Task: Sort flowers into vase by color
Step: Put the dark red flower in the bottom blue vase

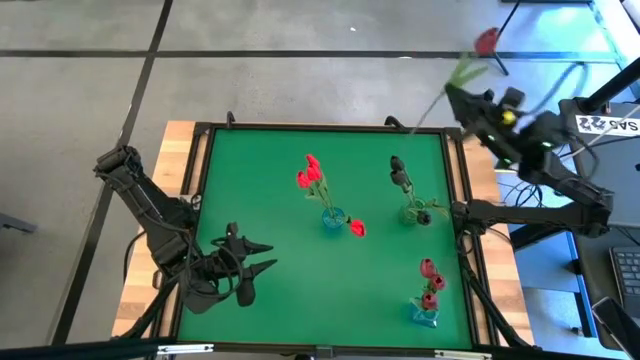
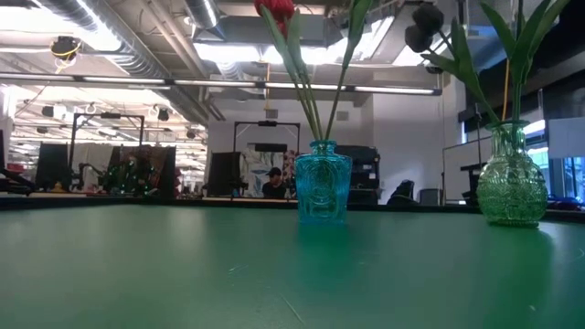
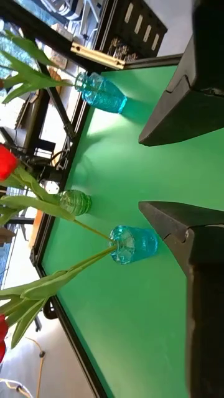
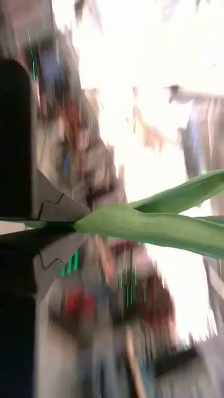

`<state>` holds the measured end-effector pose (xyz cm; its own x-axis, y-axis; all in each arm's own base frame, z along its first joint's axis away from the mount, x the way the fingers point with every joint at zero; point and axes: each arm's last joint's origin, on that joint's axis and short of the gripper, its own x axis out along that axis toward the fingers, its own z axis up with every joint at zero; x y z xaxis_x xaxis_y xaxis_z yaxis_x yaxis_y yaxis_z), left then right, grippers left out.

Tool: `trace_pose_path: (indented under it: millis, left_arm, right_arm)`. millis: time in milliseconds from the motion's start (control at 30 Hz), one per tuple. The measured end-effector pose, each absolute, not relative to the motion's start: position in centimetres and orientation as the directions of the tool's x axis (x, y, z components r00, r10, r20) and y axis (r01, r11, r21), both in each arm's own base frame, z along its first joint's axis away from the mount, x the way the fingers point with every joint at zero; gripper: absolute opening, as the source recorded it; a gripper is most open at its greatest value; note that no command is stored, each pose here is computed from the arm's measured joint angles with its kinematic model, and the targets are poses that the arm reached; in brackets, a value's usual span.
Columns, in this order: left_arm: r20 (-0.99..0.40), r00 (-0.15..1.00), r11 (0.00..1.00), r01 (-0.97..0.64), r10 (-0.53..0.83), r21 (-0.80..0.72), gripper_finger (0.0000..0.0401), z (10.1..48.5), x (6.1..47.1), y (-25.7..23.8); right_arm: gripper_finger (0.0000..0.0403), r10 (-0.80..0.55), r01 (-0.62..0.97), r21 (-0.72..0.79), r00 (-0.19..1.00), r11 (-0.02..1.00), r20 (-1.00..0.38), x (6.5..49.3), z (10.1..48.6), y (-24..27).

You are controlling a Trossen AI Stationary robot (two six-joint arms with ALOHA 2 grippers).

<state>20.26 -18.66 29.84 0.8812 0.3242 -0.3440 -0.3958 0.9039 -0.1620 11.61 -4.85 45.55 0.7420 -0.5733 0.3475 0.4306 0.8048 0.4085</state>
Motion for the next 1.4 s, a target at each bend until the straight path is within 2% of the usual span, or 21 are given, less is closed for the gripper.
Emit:
trace_pose_path:
  millis: [100, 200, 300, 367, 467, 600, 767, 933, 1100, 1200, 1400]
  left_arm:
    - [-0.344, 0.877, 0.901, -0.406, 0.336, -0.153, 0.0152, 29.8, 20.5, -18.4]
    - [-0.345, 0.872, 0.899, -0.414, 0.347, -0.144, 0.0152, 29.8, 20.8, -18.1]
    - [-0.346, 0.868, 0.894, -0.425, 0.357, -0.144, 0.0152, 29.8, 21.0, -17.8]
    - [-0.349, 0.864, 0.890, -0.432, 0.363, -0.146, 0.0152, 29.8, 21.2, -17.6]
    - [-0.357, 0.857, 0.883, -0.445, 0.372, -0.149, 0.0152, 29.8, 21.6, -17.2]
    - [-0.356, 0.848, 0.870, -0.468, 0.392, -0.156, 0.0152, 29.8, 22.0, -16.6]
    - [-0.357, 0.839, 0.855, -0.491, 0.411, -0.169, 0.0152, 29.8, 22.4, -16.1]
    - [-0.357, 0.837, 0.850, -0.497, 0.415, -0.177, 0.0152, 29.8, 22.5, -16.0]
    - [-0.358, 0.837, 0.843, -0.501, 0.415, -0.195, 0.0152, 29.8, 22.5, -16.0]
    - [-0.357, 0.837, 0.842, -0.502, 0.414, -0.200, 0.0152, 29.8, 22.5, -16.0]
    - [-0.357, 0.836, 0.840, -0.504, 0.416, -0.200, 0.0152, 29.8, 22.5, -16.0]
  right_arm:
    - [0.0004, -0.324, 0.167, 0.374, 0.853, 0.912, 0.409, 11.2, 46.1, -3.2]
    - [0.0007, -0.025, -0.138, 0.333, 0.897, 0.933, 0.441, 11.4, 46.4, -1.6]
    - [0.0009, 0.246, -0.408, 0.266, 0.840, 0.873, 0.483, 12.1, 46.9, 0.2]
    - [0.0010, 0.375, -0.542, 0.223, 0.772, 0.810, 0.514, 12.7, 47.2, 1.7]
    - [0.0010, 0.508, -0.672, 0.176, 0.681, 0.719, 0.527, 13.3, 47.2, 3.8]
    - [0.0011, 0.669, -0.794, 0.161, 0.587, 0.587, 0.456, 14.3, 46.3, 6.9]
    - [0.0011, 0.732, -0.795, 0.234, 0.606, 0.559, 0.312, 14.7, 44.4, 10.5]
    - [0.0011, 0.750, -0.790, 0.248, 0.612, 0.561, 0.251, 13.2, 43.7, 13.2]
    - [0.0012, 0.739, -0.771, 0.161, 0.637, 0.617, 0.219, 10.9, 43.2, 16.2]
    - [0.0012, 0.710, -0.725, 0.114, 0.689, 0.679, 0.150, 9.7, 42.2, 18.3]
    - [0.0005, 0.563, -0.564, 0.076, 0.826, 0.822, 0.040, 8.5, 40.2, 21.6]
